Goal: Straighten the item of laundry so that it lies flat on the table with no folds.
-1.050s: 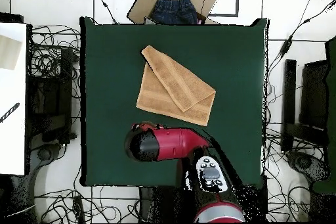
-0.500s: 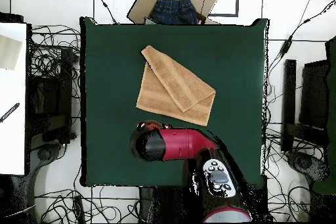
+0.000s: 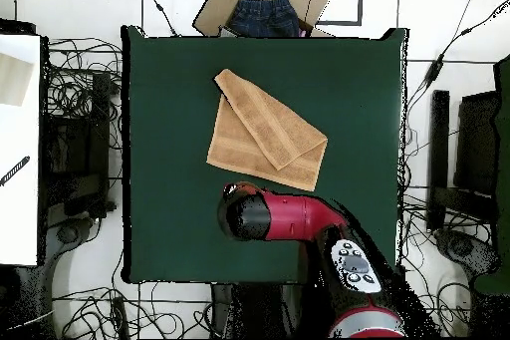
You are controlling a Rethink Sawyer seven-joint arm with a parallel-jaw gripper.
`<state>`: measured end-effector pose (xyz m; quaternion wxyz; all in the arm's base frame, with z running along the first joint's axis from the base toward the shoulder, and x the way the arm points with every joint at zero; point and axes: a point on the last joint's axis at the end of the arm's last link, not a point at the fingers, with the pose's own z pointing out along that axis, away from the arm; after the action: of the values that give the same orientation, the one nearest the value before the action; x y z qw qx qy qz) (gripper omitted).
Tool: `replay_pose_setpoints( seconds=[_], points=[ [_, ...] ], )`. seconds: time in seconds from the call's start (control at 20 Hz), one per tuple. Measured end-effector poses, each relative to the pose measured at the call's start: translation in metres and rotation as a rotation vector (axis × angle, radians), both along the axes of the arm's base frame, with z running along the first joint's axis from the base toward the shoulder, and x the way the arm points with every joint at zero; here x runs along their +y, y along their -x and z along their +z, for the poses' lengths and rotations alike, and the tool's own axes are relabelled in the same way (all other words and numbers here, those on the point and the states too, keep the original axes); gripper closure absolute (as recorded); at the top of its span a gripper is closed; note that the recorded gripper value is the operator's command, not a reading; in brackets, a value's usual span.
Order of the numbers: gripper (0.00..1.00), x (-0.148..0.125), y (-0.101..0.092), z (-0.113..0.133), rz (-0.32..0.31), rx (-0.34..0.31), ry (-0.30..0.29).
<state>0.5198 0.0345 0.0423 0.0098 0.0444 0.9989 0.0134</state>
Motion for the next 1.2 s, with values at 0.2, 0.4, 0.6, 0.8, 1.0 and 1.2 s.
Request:
replay_pose_setpoints(
  seconds=[0.2, 0.4, 0.6, 0.8, 1.0, 1.2],
  points=[
    [0.0, 0.004, 0.0, -0.004, 0.006, 0.004, -0.002],
    [0.0, 0.015, -0.004, -0.003, 0.029, -0.004, 0.0],
    [0.0, 0.023, -0.011, -0.002, 0.044, -0.016, 0.002],
    [0.0, 0.027, -0.018, 0.001, 0.045, -0.009, 0.004],
    [0.0, 0.029, -0.024, 0.002, 0.039, 0.026, 0.002],
    [0.0, 0.028, -0.025, -0.002, 0.023, 0.057, -0.006]
  ],
)
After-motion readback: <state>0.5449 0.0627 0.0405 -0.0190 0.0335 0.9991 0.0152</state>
